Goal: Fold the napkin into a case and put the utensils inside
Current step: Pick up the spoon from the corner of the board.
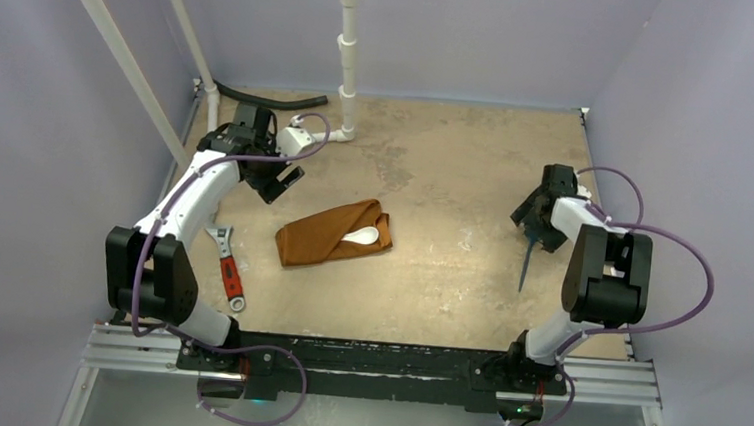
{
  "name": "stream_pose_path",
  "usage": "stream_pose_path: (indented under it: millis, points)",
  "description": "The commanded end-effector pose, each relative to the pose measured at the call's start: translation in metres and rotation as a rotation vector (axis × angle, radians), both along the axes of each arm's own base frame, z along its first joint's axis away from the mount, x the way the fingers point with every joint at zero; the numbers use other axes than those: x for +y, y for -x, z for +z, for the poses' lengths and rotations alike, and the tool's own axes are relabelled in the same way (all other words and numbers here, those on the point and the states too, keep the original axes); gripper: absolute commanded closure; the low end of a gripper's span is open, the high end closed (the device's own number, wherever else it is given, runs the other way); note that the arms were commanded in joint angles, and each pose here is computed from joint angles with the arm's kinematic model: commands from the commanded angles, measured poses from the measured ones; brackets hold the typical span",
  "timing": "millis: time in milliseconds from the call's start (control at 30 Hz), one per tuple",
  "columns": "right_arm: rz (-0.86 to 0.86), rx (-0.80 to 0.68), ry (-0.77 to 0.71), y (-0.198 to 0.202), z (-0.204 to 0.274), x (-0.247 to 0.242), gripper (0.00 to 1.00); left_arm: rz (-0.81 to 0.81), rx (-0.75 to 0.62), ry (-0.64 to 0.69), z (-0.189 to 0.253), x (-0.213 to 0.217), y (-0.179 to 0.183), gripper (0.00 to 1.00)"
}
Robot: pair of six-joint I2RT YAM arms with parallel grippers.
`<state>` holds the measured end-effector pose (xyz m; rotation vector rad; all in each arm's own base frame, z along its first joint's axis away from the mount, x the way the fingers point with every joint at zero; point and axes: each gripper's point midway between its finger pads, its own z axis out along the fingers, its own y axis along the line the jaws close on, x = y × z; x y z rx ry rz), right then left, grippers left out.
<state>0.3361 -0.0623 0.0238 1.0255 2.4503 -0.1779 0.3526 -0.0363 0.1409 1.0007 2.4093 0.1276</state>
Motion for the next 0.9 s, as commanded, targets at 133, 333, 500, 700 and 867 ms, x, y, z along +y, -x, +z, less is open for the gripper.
stream_pose_path:
  millis: [133, 333, 500, 700, 867]
  points:
    - [0.064, -0.042, -0.12, -0.01, -0.013, 0.018, 0.33, 0.051, -0.05, 0.022, 0.027, 0.002, -0.014, 0.2]
    - [0.059, -0.018, -0.212, 0.007, -0.033, 0.035, 0.47, 0.058, -0.046, 0.036, 0.03, -0.001, -0.018, 0.2]
    - [0.045, -0.043, -0.219, 0.011, -0.032, 0.037, 0.39, 0.056, -0.034, 0.042, 0.031, -0.002, -0.015, 0.2]
    - [0.064, -0.04, -0.204, 0.026, -0.013, 0.037, 0.01, 0.059, -0.048, 0.041, 0.036, -0.001, -0.016, 0.2]
    - [0.09, -0.002, -0.208, 0.042, -0.022, 0.041, 0.06, 0.06, -0.053, 0.042, 0.038, -0.001, -0.017, 0.2]
